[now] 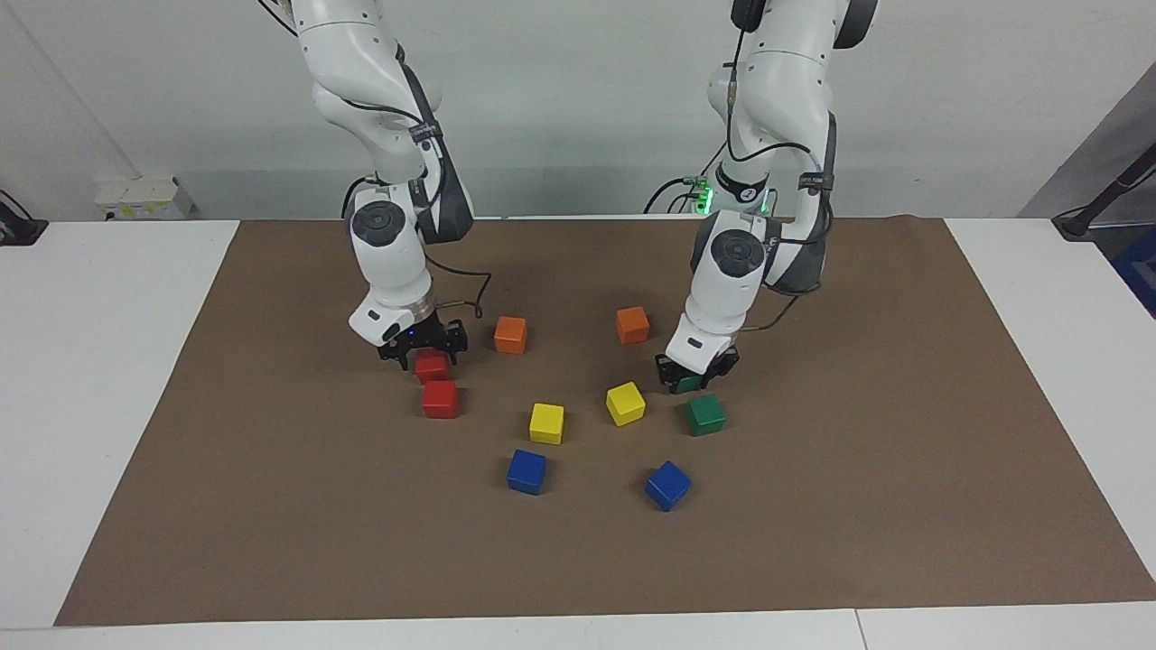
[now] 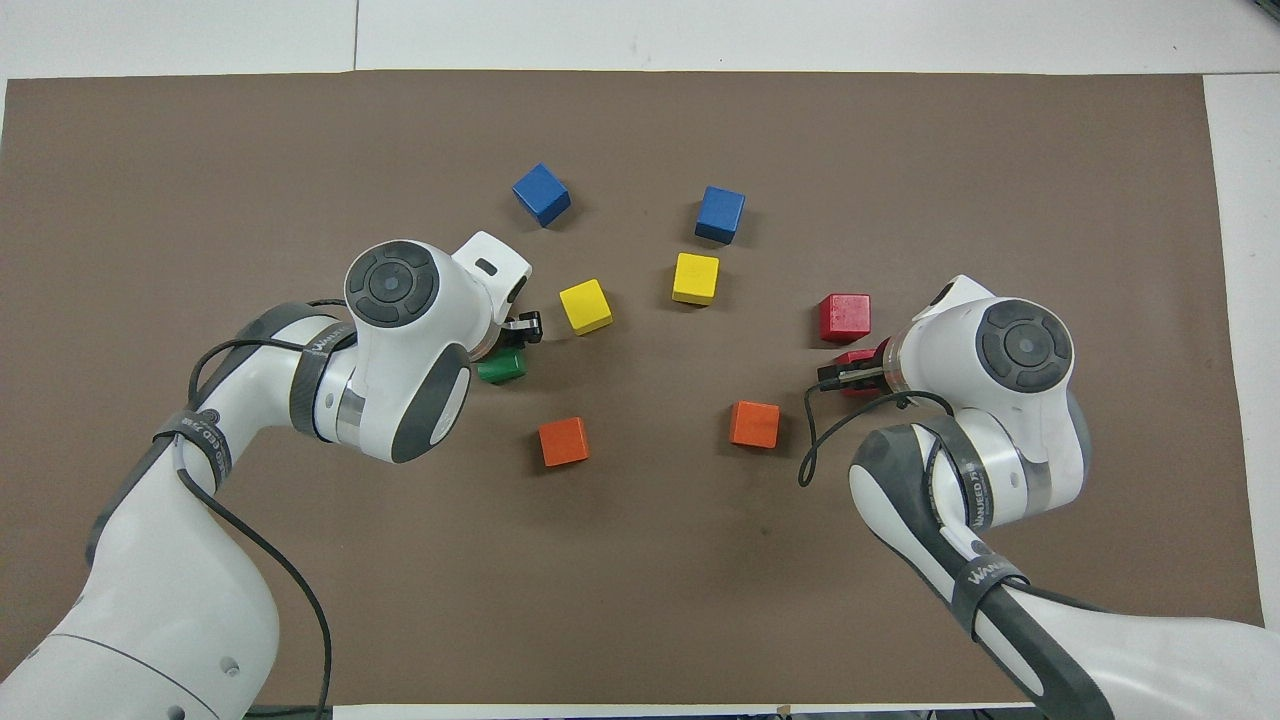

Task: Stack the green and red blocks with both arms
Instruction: 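Carry the green cube outward with the left gripper while the right gripper carries red, then set down the green cube with the left gripper while the right gripper sets red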

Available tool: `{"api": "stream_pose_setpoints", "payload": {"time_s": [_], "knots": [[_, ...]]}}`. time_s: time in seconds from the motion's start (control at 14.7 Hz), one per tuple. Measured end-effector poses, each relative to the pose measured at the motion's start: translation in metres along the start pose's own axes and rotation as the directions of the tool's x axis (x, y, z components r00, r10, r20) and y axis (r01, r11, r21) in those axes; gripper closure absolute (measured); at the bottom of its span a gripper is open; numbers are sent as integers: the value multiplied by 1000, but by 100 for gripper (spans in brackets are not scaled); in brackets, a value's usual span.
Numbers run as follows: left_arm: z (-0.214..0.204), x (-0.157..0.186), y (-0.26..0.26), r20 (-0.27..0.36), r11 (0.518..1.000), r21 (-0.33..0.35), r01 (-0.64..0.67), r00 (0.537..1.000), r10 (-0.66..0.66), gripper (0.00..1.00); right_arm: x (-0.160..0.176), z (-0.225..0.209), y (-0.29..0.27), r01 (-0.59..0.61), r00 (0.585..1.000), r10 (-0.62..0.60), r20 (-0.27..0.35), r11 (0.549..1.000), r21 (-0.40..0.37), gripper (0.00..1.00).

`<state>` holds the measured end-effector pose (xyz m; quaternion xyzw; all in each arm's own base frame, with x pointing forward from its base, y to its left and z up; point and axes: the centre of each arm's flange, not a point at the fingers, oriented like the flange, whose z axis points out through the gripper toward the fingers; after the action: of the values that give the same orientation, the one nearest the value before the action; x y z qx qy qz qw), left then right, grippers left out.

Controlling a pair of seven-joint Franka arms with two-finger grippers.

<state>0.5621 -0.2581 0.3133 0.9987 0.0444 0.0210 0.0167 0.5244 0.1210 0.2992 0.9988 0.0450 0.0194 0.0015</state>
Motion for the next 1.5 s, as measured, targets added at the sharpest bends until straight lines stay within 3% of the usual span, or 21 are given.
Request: {"api": "stream_pose_setpoints", "payload": {"time_s": [0.14,0.2,0.48,0.68,0.82,1.16,1.5], "knots": [[-31,21,-33,-20,999,-2,49,999,-49,44,2,-3,0,-2,1000,2,0,1000,0,42],[-51,31,-58,-21,998,1,56,998,-56,44,5,-7,2,-6,1000,6,10,1000,-2,45],[-102,58,-194,-17,1000,17,-12,1000,12,44,42,-63,48,10,1000,-9,16,1000,-9,45],[-95,61,-304,7,998,27,-62,998,62,44,51,-74,119,-2,1000,2,-17,1000,-15,45],[-83,52,-349,23,997,27,-73,997,73,44,49,-65,149,-10,1000,10,-11,1000,-17,45],[-47,35,-371,-18,989,39,-141,990,141,44,47,-25,191,8,1000,-8,-7,1000,-17,45],[-29,29,-376,-7,983,38,-181,983,181,44,41,-7,197,0,1000,0,0,1000,-15,45]]}}
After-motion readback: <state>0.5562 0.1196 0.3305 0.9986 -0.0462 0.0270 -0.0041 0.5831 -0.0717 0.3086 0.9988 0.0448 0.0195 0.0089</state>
